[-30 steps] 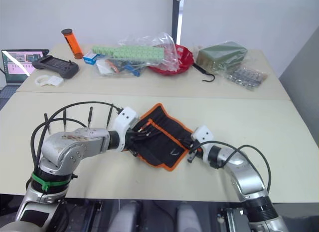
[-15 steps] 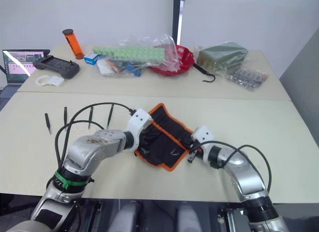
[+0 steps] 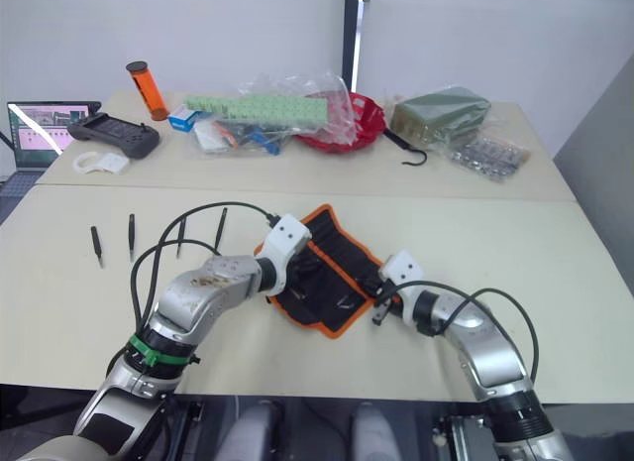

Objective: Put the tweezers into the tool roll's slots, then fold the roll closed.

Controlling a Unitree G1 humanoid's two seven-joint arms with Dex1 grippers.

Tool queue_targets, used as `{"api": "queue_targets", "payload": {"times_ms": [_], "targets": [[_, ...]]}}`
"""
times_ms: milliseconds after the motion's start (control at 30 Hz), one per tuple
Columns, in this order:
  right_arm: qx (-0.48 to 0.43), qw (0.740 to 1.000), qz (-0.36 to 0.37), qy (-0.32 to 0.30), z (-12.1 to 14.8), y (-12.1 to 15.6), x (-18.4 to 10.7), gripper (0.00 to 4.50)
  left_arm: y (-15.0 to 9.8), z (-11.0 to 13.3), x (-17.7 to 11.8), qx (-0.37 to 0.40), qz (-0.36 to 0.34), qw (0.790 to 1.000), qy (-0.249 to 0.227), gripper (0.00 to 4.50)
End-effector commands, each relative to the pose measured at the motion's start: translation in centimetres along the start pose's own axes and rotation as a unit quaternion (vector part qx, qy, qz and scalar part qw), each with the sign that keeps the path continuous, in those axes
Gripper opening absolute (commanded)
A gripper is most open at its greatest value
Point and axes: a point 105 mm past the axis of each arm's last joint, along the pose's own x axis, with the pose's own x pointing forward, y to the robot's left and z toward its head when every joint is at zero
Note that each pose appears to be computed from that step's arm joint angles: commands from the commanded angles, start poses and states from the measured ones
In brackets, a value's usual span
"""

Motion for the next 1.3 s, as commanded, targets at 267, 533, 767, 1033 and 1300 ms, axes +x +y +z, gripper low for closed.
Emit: {"api": "queue_targets", "payload": {"times_ms": [267,533,767,1033,1300], "targets": [[0.014,0.999,0.019,0.036,-2.0,0.7,0.3,0.00,3.0,2.8,-4.6,-0.065,0.004,0.996,-0.059,4.26],[0.016,0.999,0.022,0.027,-1.8,0.3,0.7,0.00,9.1,2.4,-11.9,-0.109,0.106,0.982,-0.112,4.49],[0.014,0.999,0.026,0.020,-2.0,-0.4,0.7,0.00,13.1,-2.8,-22.5,-0.072,0.309,0.936,-0.151,4.49],[0.010,0.999,0.028,0.015,-2.2,-1.3,1.1,0.00,11.7,-10.9,-30.8,-0.140,0.434,0.878,-0.143,4.49],[0.008,0.999,0.044,0.016,-2.4,-1.1,1.6,0.00,8.9,-16.7,-33.8,-0.178,0.506,0.836,-0.117,4.49]]}}
